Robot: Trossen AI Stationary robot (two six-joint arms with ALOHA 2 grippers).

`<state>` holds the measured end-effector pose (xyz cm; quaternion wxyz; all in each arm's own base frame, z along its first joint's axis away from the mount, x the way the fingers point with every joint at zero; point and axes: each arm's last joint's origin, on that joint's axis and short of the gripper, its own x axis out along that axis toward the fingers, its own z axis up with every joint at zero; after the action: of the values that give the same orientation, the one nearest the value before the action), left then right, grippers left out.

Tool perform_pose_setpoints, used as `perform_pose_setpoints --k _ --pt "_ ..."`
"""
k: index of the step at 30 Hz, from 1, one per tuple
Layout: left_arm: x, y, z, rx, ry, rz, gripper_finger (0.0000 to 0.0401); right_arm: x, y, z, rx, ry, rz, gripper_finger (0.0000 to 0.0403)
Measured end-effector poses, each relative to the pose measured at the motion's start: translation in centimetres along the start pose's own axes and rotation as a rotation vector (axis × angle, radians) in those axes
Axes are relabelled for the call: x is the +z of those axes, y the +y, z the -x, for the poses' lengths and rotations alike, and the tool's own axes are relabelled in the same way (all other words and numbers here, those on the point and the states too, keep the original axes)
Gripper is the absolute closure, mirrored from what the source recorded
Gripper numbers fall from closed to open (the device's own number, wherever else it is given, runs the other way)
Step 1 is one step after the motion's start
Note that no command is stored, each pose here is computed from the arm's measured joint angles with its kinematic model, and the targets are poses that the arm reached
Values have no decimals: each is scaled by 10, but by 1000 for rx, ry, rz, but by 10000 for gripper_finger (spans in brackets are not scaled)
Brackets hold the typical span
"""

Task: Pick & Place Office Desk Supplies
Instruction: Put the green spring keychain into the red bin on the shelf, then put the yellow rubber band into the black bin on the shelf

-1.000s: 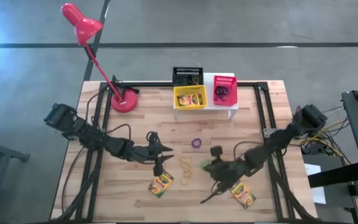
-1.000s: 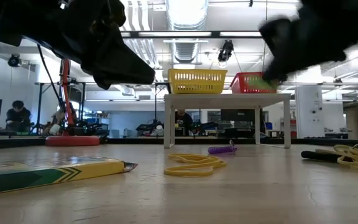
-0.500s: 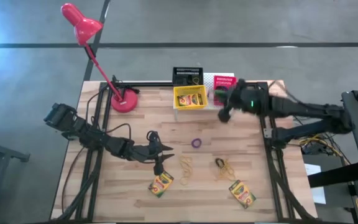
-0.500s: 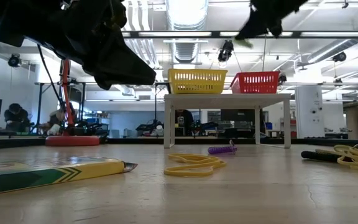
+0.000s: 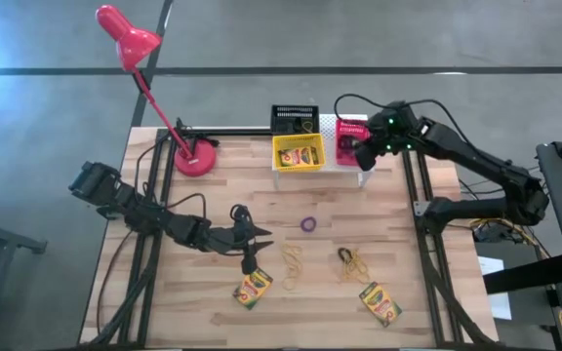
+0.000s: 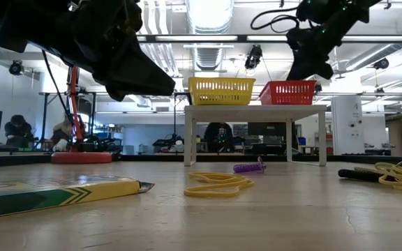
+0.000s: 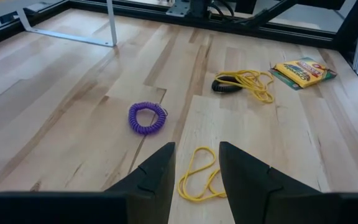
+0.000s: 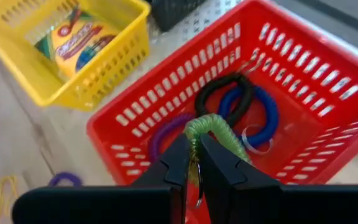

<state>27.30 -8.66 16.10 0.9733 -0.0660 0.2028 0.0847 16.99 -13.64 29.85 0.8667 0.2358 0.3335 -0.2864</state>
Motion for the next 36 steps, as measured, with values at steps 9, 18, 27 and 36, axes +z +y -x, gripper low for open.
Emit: perform_pose_setpoints --k 9,18,27,36 --pt "0 0 0 0 0 14 272 -2 0 0 4 17 0 375" --pt "0 0 0 0 0 15 272 -3 1 6 9 14 11 287" --pt "0 1 0 9 -3 15 272 8 30 49 135 -134 97 245" --pt "0 1 0 16 -5 20 272 -48 107 58 300 -122 261 268"
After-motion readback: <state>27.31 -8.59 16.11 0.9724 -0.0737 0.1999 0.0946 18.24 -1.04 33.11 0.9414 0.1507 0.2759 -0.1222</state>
